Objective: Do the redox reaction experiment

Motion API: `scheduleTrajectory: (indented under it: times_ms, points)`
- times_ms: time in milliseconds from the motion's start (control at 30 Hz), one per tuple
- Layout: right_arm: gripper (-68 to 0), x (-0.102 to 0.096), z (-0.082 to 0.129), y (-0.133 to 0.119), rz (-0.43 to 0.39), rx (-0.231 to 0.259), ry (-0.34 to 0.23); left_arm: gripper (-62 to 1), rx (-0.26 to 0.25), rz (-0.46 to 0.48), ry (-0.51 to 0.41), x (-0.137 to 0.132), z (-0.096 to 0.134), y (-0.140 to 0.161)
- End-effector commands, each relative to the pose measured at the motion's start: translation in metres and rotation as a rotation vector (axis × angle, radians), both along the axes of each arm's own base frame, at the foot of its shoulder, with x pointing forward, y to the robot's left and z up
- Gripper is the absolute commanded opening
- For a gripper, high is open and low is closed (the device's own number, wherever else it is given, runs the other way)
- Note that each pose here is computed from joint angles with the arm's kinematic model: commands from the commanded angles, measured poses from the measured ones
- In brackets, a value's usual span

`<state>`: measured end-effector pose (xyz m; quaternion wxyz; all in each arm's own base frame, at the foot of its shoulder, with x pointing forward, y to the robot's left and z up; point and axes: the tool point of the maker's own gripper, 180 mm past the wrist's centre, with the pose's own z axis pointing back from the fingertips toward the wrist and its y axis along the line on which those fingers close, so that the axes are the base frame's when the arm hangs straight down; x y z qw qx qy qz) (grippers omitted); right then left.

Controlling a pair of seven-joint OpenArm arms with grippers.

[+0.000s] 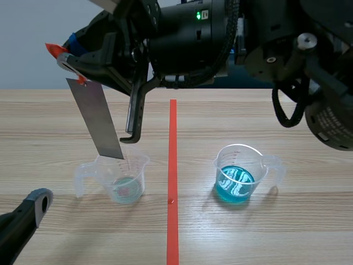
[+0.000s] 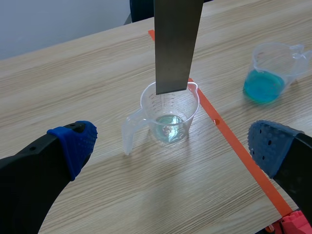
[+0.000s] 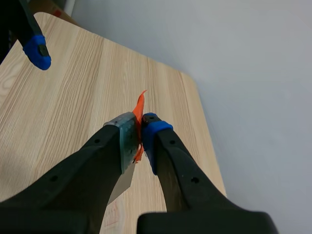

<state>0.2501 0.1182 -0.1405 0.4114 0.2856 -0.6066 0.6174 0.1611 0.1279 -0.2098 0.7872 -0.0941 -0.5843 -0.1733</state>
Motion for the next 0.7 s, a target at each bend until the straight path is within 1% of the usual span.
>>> scheduleTrajectory:
  times_ms: [0, 133, 233, 333, 433, 467, 667]
  points:
    - [-66.7, 0.003, 0.006, -0.001, 0.013, 0.022, -0.003, 1.4, -0.018, -0.002, -0.028, 0.002, 0.008, -0.003]
    - [-66.7, 0.008, 0.000, -0.003, 0.010, 0.027, 0.009, 1.4, -0.018, -0.002, -0.028, 0.002, 0.008, -0.003]
    - [-66.7, 0.011, -0.004, -0.003, 0.010, 0.041, 0.026, 1.4, -0.018, -0.002, -0.028, 0.002, 0.008, -0.003]
    - [-66.7, 0.016, -0.010, -0.003, 0.005, 0.036, 0.022, 1.4, -0.017, -0.002, -0.028, 0.002, 0.008, -0.003]
    - [-66.7, 0.019, -0.018, -0.002, 0.002, 0.035, 0.035, 1.4, -0.017, -0.002, -0.028, 0.002, 0.008, -0.003]
    - [-66.7, 0.020, -0.022, -0.001, 0.001, 0.028, 0.035, 1.4, -0.017, -0.002, -0.028, 0.002, 0.008, -0.003]
    - [-66.7, 0.020, -0.041, 0.005, 0.026, 0.011, 0.043, 1.4, -0.017, -0.002, -0.028, 0.002, 0.008, -0.003]
